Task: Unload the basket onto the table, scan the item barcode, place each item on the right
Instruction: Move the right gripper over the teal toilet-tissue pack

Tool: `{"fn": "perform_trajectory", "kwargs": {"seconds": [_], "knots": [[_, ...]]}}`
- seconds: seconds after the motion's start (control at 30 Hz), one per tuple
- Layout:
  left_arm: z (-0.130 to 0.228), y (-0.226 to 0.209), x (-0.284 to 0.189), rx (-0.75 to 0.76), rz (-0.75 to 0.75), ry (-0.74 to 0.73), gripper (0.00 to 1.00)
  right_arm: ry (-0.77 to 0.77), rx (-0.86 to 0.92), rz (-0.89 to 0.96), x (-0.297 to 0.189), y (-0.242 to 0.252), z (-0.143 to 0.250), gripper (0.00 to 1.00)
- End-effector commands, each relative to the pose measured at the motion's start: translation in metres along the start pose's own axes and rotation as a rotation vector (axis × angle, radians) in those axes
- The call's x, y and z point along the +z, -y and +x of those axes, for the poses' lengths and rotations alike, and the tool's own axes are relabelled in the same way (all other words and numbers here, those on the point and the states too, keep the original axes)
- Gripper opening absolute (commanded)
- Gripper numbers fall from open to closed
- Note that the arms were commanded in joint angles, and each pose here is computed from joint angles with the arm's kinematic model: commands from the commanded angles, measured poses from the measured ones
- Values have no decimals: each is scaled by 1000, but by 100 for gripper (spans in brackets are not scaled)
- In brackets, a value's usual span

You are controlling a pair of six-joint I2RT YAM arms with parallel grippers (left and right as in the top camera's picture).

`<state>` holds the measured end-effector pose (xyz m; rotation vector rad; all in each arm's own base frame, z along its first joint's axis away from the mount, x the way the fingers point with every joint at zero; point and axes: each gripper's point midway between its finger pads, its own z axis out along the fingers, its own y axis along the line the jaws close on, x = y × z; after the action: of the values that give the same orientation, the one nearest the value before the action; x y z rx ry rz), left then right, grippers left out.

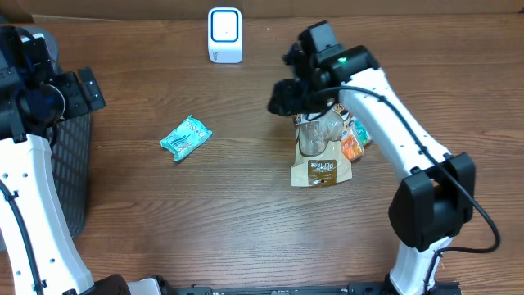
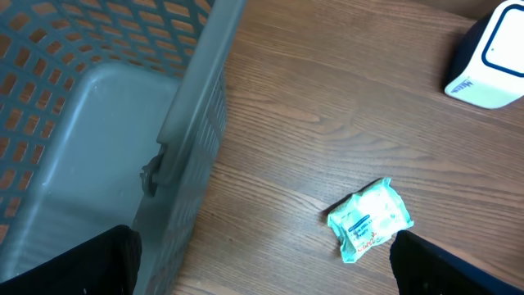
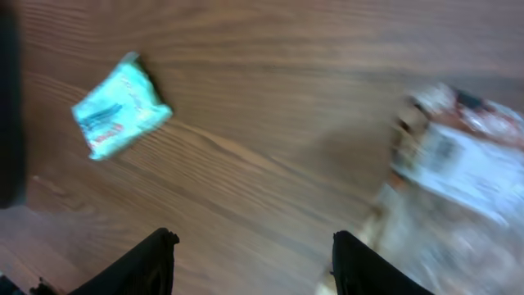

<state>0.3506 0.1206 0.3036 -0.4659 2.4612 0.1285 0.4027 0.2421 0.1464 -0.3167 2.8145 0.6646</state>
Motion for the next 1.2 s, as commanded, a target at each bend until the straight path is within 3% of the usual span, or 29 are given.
{"fn": "perform_trajectory", "kwargs": {"seconds": [0.0,0.4,0.63,1.17], "knots": [[-6,0,-5,22,0,20,100,-9,-20,-40,29,-20,0,57],[-6,0,-5,22,0,20,100,130,-123,-153,123,-100,-20,57],[-6,0,-5,22,0,20,100,161,-139,-71,178,-97,-13,57],[-6,0,-5,22,0,20,100,161,-114,-9,213,-91,0,57]]}}
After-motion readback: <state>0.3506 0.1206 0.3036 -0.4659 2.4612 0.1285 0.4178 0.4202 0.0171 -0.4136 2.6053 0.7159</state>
